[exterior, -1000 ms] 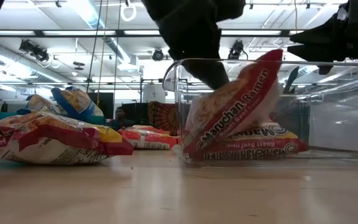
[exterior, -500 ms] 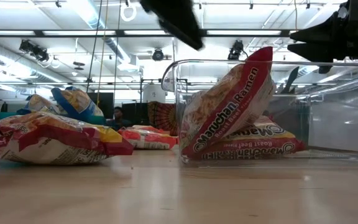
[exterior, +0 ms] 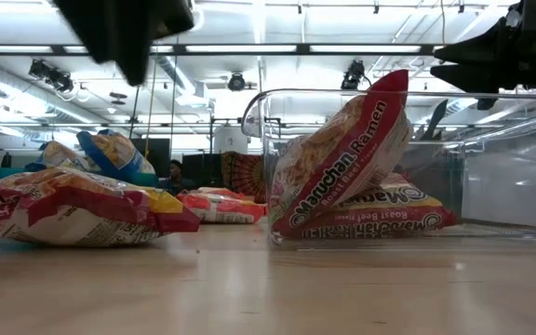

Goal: Sort Maruchan noodles
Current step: Put the red noodle pack into the transparent bin

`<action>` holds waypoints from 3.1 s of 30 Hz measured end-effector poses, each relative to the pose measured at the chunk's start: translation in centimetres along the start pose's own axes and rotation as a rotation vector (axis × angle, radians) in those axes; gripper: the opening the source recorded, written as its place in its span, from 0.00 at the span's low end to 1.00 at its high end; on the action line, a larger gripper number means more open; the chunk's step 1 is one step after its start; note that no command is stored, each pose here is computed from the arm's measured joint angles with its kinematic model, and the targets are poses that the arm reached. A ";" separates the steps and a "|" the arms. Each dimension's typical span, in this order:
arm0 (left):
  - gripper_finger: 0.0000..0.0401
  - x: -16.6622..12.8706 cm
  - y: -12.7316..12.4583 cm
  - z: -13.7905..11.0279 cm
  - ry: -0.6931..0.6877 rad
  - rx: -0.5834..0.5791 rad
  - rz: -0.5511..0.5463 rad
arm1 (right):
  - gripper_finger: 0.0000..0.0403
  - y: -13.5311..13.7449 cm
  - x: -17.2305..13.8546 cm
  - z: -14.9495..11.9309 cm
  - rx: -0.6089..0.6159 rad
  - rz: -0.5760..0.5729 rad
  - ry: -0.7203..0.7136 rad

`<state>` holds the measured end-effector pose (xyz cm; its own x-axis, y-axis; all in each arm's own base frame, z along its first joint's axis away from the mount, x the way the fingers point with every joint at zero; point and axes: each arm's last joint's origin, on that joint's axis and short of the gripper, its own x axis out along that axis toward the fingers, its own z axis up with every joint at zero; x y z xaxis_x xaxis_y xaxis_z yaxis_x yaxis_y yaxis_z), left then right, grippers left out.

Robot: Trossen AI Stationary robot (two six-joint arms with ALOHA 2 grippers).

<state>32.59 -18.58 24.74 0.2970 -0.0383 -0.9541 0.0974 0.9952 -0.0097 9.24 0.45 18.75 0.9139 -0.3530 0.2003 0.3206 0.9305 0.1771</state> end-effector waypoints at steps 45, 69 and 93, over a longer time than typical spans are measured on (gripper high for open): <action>0.40 6.9 -5.7 -8.2 -0.140 0.770 0.370 | 0.49 0.0 0.0 0.0 0.002 0.000 -0.002; 0.32 8.9 -4.4 -7.6 -0.027 0.982 0.429 | 0.49 0.0 0.0 0.0 0.002 0.000 -0.003; 0.01 -1.4 -0.9 -5.2 -0.347 0.510 0.512 | 0.49 0.0 0.0 0.1 0.003 0.000 -0.005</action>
<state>27.16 -18.94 24.58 0.6925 0.3026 -0.6549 0.2668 0.7360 0.6222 9.23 0.44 18.80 0.9127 -0.3535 0.2052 0.3197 0.9302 0.1804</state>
